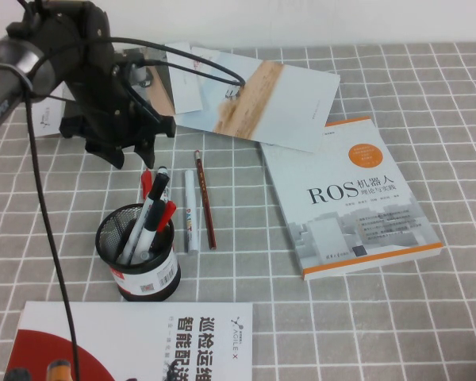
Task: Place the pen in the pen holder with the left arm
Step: Pick up the pen on the table
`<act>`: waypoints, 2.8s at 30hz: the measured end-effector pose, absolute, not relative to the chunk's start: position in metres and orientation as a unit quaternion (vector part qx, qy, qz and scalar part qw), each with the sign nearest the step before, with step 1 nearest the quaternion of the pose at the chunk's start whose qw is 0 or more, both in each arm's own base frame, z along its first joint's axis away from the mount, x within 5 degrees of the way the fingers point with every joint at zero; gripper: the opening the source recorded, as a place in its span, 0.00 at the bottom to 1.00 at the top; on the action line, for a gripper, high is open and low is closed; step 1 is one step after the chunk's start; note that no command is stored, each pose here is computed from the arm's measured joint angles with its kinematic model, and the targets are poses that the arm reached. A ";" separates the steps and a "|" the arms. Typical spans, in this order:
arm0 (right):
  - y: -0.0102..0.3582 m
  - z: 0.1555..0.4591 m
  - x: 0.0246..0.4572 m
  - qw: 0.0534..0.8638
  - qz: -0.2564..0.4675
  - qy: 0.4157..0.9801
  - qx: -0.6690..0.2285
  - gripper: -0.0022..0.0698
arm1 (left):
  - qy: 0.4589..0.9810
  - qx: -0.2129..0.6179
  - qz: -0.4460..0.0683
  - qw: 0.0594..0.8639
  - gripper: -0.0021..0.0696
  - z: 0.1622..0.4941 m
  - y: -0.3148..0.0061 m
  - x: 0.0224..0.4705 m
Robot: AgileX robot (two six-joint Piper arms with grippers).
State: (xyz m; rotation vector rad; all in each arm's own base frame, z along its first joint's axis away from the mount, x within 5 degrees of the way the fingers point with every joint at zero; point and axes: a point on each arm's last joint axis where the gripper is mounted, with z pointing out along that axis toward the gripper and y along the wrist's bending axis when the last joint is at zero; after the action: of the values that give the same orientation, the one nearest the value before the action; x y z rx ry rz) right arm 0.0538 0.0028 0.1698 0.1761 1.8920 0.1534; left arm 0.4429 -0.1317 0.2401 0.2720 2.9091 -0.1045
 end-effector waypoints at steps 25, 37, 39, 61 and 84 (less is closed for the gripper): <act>0.003 0.170 0.054 0.579 0.066 0.809 0.075 0.01 | 0.995 0.070 -0.024 0.068 0.51 0.201 -0.144 0.448; 0.003 0.170 0.054 0.579 0.066 0.809 0.075 0.01 | 0.995 0.075 -0.003 0.065 0.51 0.192 -0.142 0.450; 0.003 0.170 0.054 0.579 0.066 0.809 0.075 0.01 | 0.995 0.074 -0.003 0.061 0.51 0.189 -0.142 0.451; 0.003 0.170 0.054 0.579 0.066 0.809 0.075 0.01 | 0.996 0.071 -0.001 0.053 0.27 0.180 -0.142 0.453; 0.003 0.170 0.054 0.579 0.066 0.809 0.075 0.01 | 0.975 0.125 0.000 0.181 0.16 0.262 -0.140 0.457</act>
State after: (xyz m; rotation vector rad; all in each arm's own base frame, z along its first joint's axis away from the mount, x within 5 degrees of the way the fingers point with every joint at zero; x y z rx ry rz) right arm 0.0538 0.0028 0.1698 0.1761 1.8920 0.1534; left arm 0.4573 -0.1399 0.2623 0.3540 2.7551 0.0001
